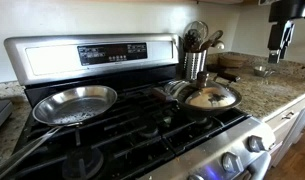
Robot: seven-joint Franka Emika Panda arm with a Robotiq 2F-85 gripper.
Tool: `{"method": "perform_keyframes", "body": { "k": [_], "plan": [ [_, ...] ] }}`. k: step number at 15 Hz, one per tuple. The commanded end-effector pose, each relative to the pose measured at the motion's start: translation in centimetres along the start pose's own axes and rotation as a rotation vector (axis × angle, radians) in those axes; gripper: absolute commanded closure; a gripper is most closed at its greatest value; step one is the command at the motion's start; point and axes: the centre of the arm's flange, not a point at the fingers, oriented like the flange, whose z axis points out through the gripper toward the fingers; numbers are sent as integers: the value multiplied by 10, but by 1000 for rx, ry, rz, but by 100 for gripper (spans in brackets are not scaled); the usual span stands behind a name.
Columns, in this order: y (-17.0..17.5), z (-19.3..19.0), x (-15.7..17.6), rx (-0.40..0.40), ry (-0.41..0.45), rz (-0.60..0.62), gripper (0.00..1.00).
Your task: Remove the lid from the pan on the right
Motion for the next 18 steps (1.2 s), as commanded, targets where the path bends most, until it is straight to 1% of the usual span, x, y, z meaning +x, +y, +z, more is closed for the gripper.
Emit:
{"method": "perform_keyframes", "body": {
  "k": [1,11,15,18],
  "plan": [
    [0,0,0,0,0,0,0],
    [-3,1,4,0,6,-6,0],
    [-19,1,29,-33,83,-32,0],
    [-36,8,57,-57,168,-61,0]
  ]
}}
